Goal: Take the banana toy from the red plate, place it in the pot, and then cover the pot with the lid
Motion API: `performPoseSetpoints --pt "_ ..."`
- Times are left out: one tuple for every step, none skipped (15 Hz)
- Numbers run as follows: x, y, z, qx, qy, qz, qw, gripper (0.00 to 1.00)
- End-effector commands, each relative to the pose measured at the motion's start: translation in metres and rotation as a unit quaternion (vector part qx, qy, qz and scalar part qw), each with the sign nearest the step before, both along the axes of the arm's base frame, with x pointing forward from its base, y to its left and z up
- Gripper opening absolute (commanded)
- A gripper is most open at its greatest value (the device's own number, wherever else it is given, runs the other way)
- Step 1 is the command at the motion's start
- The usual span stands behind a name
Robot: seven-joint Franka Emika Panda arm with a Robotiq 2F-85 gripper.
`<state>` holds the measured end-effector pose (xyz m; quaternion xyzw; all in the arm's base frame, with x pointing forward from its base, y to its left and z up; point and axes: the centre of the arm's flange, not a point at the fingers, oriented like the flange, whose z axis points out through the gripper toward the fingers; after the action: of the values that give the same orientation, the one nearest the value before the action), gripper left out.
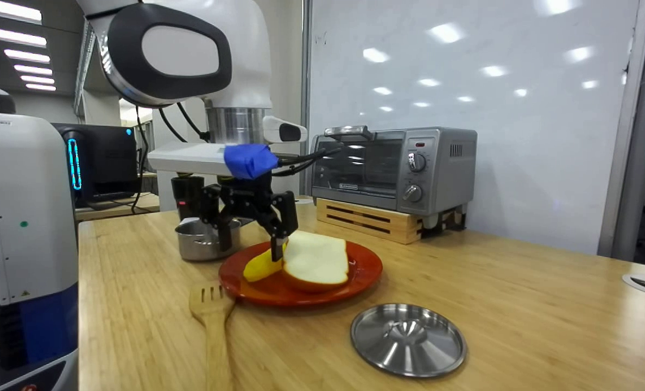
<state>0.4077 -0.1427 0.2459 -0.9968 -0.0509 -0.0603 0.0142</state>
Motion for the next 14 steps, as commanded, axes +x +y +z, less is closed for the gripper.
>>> performPoseSetpoints --pt "0.003 -0.016 -0.011 0.008 0.008 0.032 0.9994 1.0" --pt "0.005 -0.017 -0.012 0.007 0.01 0.039 0.9992 1.0" --pt "0.006 -0.016 -0.013 0.008 0.011 0.047 0.9988 1.0" --pt "0.008 -0.016 -0.013 0.007 0.013 0.053 0.9985 1.0" --pt "0.009 -0.016 -0.014 0.005 0.014 0.058 0.9982 1.0" --pt "0.01 -0.018 -0.015 0.001 0.015 0.059 0.9982 1.0" --pt "0.011 -0.021 -0.016 -0.005 0.015 0.058 0.9982 1.0" --pt "0.013 -0.025 -0.015 -0.011 0.014 0.056 0.9983 1.0" --pt "0.014 -0.028 -0.015 -0.014 0.013 0.054 0.9983 1.0" --pt "0.014 -0.034 -0.014 -0.02 0.012 0.05 0.9985 1.0" --pt "0.015 -0.04 -0.013 -0.025 0.011 0.049 0.9984 1.0" --pt "0.015 -0.047 -0.01 -0.031 0.009 0.045 0.9984 1.0" --pt "0.015 -0.053 -0.008 -0.037 0.007 0.042 0.9984 1.0" --pt "0.015 -0.059 -0.006 -0.042 0.003 0.038 0.9984 1.0"
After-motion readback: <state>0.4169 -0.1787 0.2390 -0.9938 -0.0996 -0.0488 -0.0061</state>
